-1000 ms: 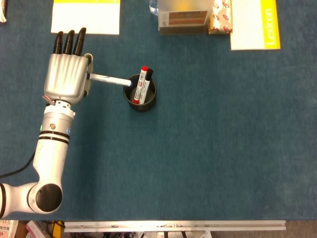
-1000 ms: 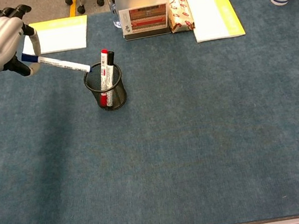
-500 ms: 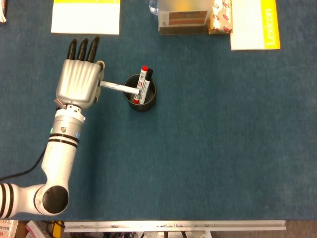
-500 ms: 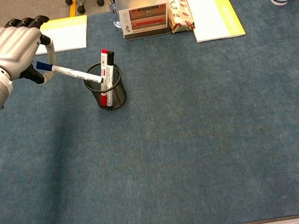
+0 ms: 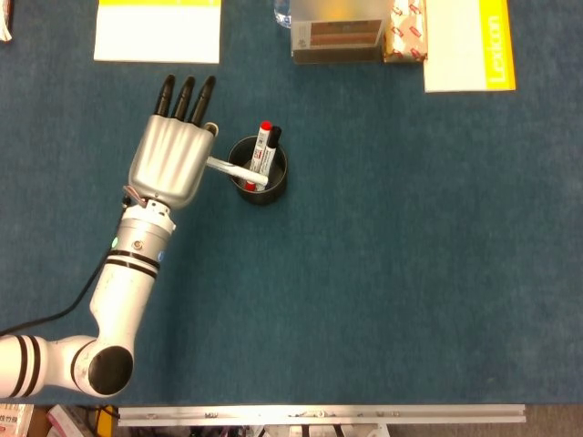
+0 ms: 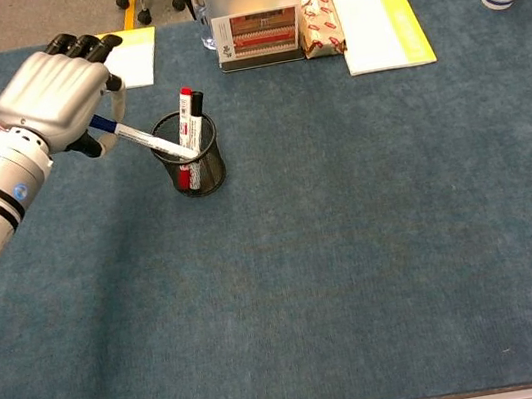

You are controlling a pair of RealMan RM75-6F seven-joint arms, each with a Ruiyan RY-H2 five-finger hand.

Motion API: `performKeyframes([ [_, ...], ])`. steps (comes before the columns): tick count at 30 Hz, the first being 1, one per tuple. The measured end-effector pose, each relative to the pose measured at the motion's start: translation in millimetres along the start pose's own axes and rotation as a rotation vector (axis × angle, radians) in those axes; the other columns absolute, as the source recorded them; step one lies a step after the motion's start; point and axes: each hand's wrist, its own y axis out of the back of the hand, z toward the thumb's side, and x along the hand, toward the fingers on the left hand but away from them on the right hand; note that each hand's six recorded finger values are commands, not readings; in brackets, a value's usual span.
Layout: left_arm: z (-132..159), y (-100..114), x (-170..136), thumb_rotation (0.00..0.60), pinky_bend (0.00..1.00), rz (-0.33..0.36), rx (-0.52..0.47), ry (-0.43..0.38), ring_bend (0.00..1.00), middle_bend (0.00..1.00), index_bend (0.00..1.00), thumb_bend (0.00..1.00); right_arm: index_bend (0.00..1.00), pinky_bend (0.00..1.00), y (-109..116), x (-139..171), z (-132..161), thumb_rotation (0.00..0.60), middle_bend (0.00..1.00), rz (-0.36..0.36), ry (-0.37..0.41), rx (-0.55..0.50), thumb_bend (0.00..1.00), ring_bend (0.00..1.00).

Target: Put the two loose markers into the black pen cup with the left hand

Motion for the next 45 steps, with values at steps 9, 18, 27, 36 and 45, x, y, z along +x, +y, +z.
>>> performKeyframes([
  [9,17.0,-3.5,1.2,0.6,0.01,0.016,0.021,-0.063,0.0,0.0,0.51,0.3,0.48,0.44,-0.6,-0.4,0.0,0.6,0.39,0.003,0.0,-0.001,0.12,0.42],
  [18,24.9,-3.0,0.9,0.6,0.01,0.024,0.019,-0.088,0.0,0.0,0.14,0.3,0.48,0.44,-1.2,-0.6,0.0,0.6,0.39,0.007,0.0,0.001,0.12,0.42],
  [27,25.4,-0.2,1.3,0.6,0.01,0.03,0.009,-0.084,0.0,0.0,0.0,0.2,0.48,0.44,-1.4,-0.5,0.1,0.6,0.39,0.007,0.0,0.001,0.12,0.42],
  [36,25.5,6.2,1.6,0.6,0.01,0.058,0.039,-0.08,0.0,0.0,0.0,0.14,0.48,0.44,-1.4,-0.5,0.3,0.6,0.39,0.007,0.0,0.001,0.12,0.42],
  [45,4.3,19.1,-1.1,0.6,0.01,0.101,0.095,-0.015,0.0,0.0,0.0,0.14,0.48,0.44,-0.8,-0.3,0.7,0.6,0.39,0.005,0.001,0.0,0.12,0.42],
])
